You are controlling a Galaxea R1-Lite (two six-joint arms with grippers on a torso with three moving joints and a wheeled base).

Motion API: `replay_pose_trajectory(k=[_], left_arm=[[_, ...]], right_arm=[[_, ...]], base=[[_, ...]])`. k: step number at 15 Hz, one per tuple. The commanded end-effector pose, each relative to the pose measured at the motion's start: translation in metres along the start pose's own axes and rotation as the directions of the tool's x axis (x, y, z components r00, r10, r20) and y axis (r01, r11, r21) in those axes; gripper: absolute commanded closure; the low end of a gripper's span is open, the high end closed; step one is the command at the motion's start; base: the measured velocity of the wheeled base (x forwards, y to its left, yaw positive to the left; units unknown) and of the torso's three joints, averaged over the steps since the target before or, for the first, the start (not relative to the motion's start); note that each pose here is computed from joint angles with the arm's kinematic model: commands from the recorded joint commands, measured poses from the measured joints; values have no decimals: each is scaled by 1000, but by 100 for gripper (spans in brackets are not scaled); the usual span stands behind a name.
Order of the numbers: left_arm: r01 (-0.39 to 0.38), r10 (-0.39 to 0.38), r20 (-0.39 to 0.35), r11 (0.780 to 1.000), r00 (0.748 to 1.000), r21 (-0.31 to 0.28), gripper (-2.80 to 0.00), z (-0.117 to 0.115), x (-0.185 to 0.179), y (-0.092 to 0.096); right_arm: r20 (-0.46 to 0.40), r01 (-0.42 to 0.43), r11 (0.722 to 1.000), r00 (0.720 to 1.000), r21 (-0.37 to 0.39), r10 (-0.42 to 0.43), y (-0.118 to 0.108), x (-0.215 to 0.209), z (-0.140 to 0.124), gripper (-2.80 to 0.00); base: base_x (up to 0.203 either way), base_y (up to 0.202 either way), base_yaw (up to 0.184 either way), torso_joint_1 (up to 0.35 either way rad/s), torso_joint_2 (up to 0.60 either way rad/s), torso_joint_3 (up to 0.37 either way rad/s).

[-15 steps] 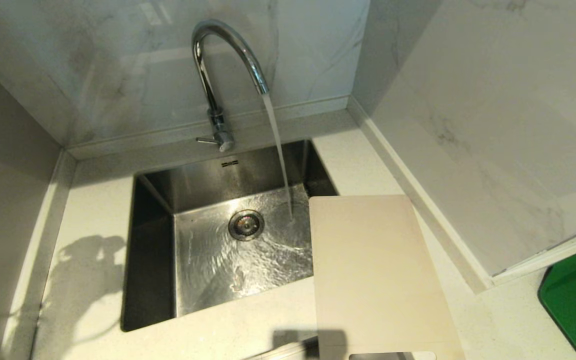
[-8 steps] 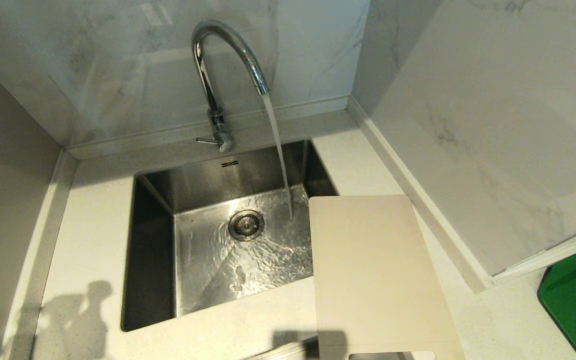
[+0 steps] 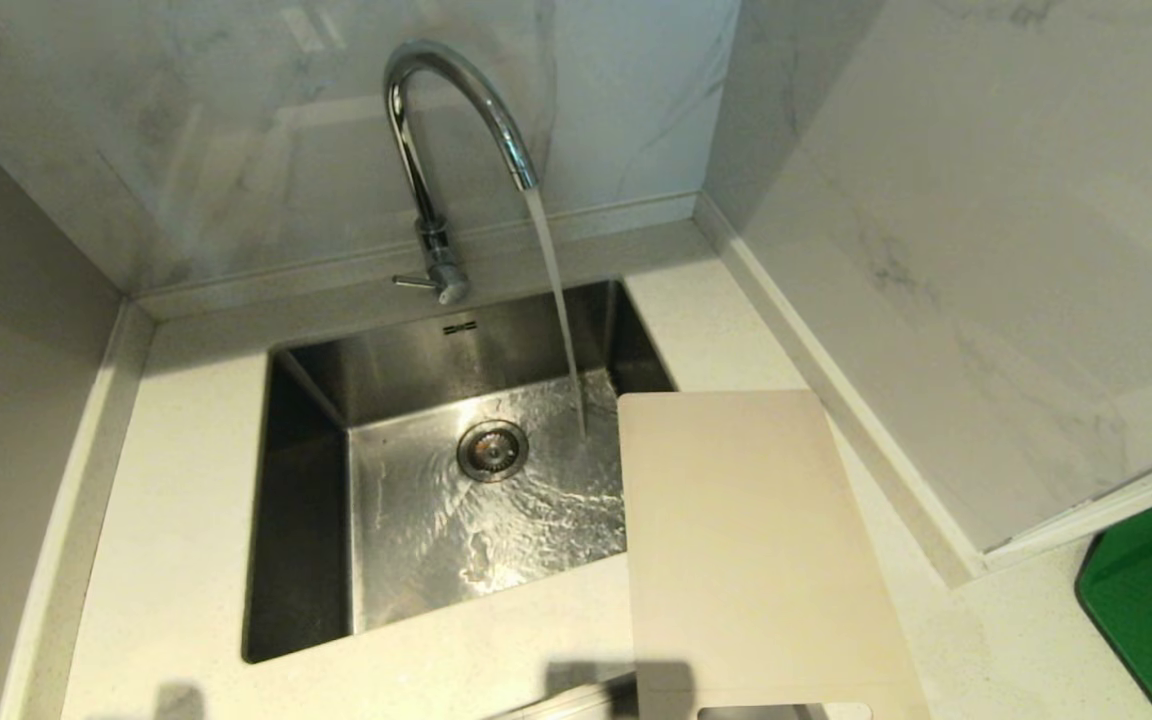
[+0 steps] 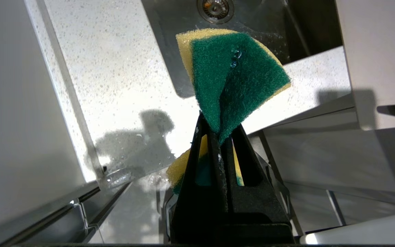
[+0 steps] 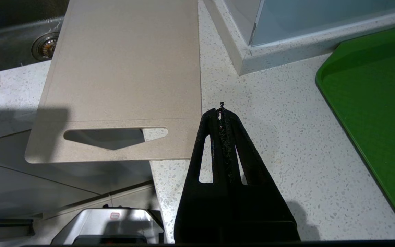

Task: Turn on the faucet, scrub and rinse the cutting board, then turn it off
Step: Pick up the cutting board

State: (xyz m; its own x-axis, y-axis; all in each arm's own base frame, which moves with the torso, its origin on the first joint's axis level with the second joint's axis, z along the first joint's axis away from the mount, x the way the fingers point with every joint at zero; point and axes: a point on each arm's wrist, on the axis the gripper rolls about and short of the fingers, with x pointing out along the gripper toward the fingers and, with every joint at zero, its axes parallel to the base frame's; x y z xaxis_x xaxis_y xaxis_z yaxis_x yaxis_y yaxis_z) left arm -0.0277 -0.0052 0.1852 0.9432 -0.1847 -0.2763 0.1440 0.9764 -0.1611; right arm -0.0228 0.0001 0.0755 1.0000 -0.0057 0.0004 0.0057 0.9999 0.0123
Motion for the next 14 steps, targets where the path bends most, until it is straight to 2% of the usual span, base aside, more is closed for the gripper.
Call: replay_pose_trajectory(k=[1,2,3,5,6,8,10,12,14], left_arm=[[-5,4,54,1000,999,12,0,-37,-8,3],[-29,29,55,999,998,12,0,-47,-6,5],[-41,39,87,999,995,24,0,-55,-9,6],[-59,43,144,992,989,108,0,-75,-8,9],[-80,57,162,987,985,140,0,-80,-3,11],[-106,60,252,979,966,171,0,-80,9,14],[-123,61,293,972,954,198,0,-96,29,20],[-136,69,305,970,950,201,0,-103,35,22],[-166,116,333,978,936,127,0,-98,33,22]], right_arm=[[1,-1,1000,1000,-2,1,0,0,0,0],[1,-1,1000,1000,-2,1,0,0,0,0],[1,-1,1000,1000,-2,1,0,0,0,0],[1,-1,1000,1000,-2,1,0,0,0,0],[1,0,1000,1000,-2,0,0,0,0,0],[1,-1,1000,1000,-2,1,0,0,0,0],[1,-1,1000,1000,-3,1,0,0,0,0],[1,-1,1000,1000,-9,1,0,0,0,0],[3,-1,1000,1000,-21,1,0,0,0,0]], base=[[0,0,0,0,0,0],[0,0,0,0,0,0],[0,0,0,0,0,0],[0,0,0,0,0,0],[0,0,0,0,0,0],[0,0,0,0,0,0],[0,0,0,0,0,0],[0,0,0,0,0,0],[0,0,0,0,0,0]])
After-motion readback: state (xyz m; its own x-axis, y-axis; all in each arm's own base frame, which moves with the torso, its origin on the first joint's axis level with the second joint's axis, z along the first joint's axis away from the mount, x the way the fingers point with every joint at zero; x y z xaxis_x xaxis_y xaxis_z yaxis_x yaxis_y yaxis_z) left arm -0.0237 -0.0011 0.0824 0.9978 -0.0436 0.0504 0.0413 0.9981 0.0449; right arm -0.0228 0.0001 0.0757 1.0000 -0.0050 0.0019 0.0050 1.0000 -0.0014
